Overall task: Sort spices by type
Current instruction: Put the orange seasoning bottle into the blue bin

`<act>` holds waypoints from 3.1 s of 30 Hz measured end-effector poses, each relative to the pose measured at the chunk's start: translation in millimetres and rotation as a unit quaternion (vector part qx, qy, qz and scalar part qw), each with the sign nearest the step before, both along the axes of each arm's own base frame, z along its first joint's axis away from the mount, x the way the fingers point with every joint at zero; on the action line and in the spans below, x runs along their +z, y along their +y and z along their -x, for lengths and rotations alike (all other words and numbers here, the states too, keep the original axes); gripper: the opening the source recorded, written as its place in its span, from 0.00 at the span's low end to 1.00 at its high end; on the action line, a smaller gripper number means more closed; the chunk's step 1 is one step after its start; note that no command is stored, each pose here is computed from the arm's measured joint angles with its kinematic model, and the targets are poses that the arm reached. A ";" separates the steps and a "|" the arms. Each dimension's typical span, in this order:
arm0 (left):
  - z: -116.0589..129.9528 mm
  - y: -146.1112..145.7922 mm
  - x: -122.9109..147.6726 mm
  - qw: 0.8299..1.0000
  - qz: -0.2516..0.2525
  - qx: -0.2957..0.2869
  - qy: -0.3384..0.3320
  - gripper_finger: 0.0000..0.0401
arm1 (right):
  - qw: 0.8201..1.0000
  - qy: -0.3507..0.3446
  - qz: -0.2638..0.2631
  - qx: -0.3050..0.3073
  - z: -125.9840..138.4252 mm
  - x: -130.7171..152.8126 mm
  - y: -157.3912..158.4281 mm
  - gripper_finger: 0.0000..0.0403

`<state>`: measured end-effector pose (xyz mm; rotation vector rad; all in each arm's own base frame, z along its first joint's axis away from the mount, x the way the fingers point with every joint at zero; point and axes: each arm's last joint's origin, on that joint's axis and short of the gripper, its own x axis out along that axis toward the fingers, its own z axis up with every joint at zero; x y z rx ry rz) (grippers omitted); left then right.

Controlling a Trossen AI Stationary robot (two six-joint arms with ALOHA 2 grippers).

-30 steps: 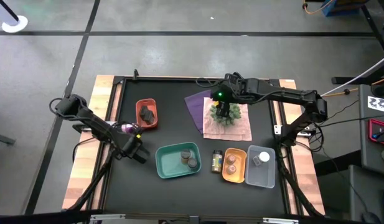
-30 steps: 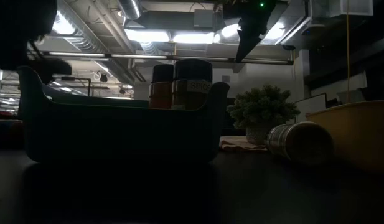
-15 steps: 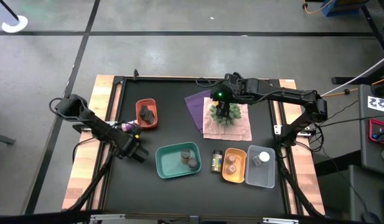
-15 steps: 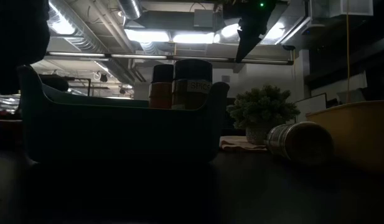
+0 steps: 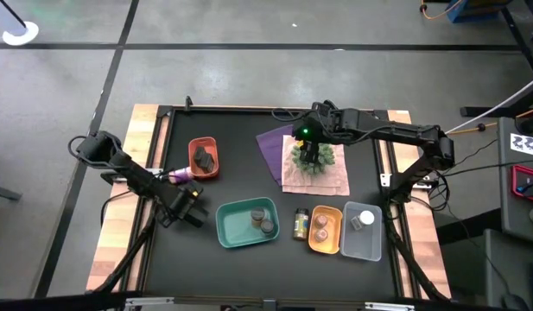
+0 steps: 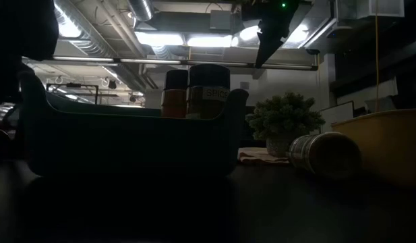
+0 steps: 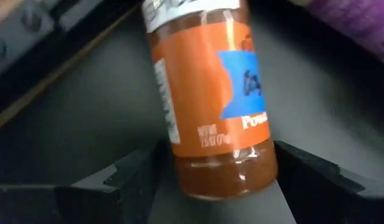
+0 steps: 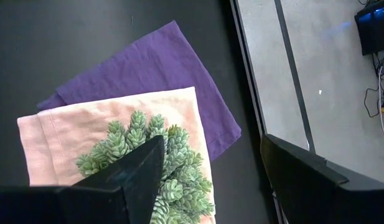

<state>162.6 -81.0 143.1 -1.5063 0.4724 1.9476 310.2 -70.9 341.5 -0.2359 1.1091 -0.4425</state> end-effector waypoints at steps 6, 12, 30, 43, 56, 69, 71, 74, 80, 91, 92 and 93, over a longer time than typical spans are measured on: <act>0.4 0.2 0.1 0.997 0.011 -0.078 0.023 0.70 | 1.000 -0.001 -0.003 0.002 -0.1 -0.1 0.2 0.66; 3.2 1.7 1.1 0.999 -0.003 -0.038 0.028 0.70 | 1.000 -0.001 -0.007 0.004 -0.2 -0.2 0.7 0.66; 2.9 1.5 1.0 0.995 0.007 -0.088 0.039 0.70 | 1.000 -0.003 -0.009 0.001 -0.2 -0.2 0.5 0.66; 8.1 5.0 3.2 0.992 -0.003 -0.100 0.075 0.70 | 1.000 -0.003 -0.009 0.000 -0.3 -0.3 0.4 0.66; 11.3 7.0 4.9 0.990 -0.016 -0.102 0.093 0.70 | 1.000 -0.004 -0.009 -0.001 -0.3 -0.3 0.4 0.66; 17.1 14.4 9.0 0.985 -0.030 -0.098 0.141 0.70 | 1.000 -0.003 -0.009 -0.001 -0.2 -0.3 0.4 0.66; 16.7 17.5 9.5 0.985 -0.030 -0.089 0.146 0.70 | 1.000 -0.003 -0.009 -0.001 -0.2 -0.3 0.4 0.66; 15.9 21.9 10.1 0.985 -0.029 -0.078 0.153 0.70 | 1.000 -0.003 -0.009 -0.001 -0.2 -0.3 0.4 0.66; 17.4 29.0 12.5 0.982 -0.034 -0.056 0.175 0.70 | 1.000 -0.003 -0.009 -0.001 -0.2 -0.3 0.4 0.66; 17.2 36.0 13.7 0.982 -0.039 -0.022 0.184 0.70 | 1.000 -0.003 -0.009 -0.001 -0.2 -0.3 0.4 0.66; 16.7 35.8 13.3 0.983 -0.038 -0.022 0.180 0.70 | 1.000 -0.003 -0.009 -0.001 -0.2 -0.3 0.4 0.66; 15.8 35.5 12.7 0.984 -0.036 -0.022 0.174 0.70 | 1.000 -0.003 -0.009 -0.001 -0.2 -0.3 0.4 0.66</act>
